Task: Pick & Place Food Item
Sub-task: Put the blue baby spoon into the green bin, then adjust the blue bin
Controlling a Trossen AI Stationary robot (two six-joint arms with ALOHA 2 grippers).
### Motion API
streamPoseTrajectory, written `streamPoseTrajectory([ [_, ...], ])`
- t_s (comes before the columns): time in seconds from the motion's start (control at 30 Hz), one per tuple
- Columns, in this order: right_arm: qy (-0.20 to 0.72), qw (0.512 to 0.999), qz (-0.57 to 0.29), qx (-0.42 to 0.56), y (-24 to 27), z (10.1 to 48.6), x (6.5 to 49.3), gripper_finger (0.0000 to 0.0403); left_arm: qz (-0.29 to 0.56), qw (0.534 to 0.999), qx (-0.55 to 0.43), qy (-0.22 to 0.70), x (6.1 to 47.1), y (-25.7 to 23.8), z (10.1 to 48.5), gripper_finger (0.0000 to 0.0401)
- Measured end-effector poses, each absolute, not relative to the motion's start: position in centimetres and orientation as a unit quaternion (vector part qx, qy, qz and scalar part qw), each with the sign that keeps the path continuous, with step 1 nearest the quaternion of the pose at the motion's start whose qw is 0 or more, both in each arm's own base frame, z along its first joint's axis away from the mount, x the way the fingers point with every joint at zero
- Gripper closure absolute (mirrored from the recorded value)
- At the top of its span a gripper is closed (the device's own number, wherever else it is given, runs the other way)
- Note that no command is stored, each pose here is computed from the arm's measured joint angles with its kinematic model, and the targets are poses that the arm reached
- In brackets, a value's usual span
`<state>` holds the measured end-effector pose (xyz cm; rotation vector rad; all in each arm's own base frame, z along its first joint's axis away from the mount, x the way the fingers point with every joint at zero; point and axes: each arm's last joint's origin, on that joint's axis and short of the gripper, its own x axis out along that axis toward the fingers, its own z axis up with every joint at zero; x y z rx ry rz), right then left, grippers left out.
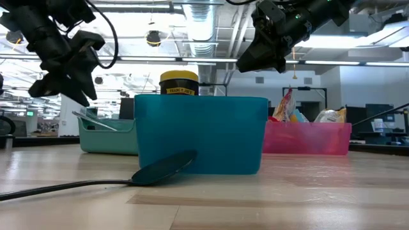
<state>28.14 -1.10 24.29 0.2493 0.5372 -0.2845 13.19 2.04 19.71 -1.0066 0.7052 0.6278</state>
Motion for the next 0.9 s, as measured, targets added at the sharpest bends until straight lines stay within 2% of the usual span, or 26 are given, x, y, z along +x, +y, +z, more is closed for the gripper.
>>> streamPoseTrajectory([
  [0.6, 0.264, 0.947, -0.140, 0.122, -1.1, 24.3, 28.1, 0.0310, 0.276, 0.787, -0.443, 0.329, 13.3, 2.0, 19.8, 0.0302],
  [0.73, 0.264, 0.947, -0.139, 0.121, -1.1, 24.3, 28.1, 0.0310, 0.205, 0.826, -0.418, 0.319, 14.0, 1.9, 20.4, 0.0302],
  [0.9, 0.264, 0.947, -0.139, 0.121, -1.1, 24.3, 28.1, 0.0310, 0.061, 0.885, -0.380, 0.261, 15.4, 1.3, 22.2, 0.0302],
])
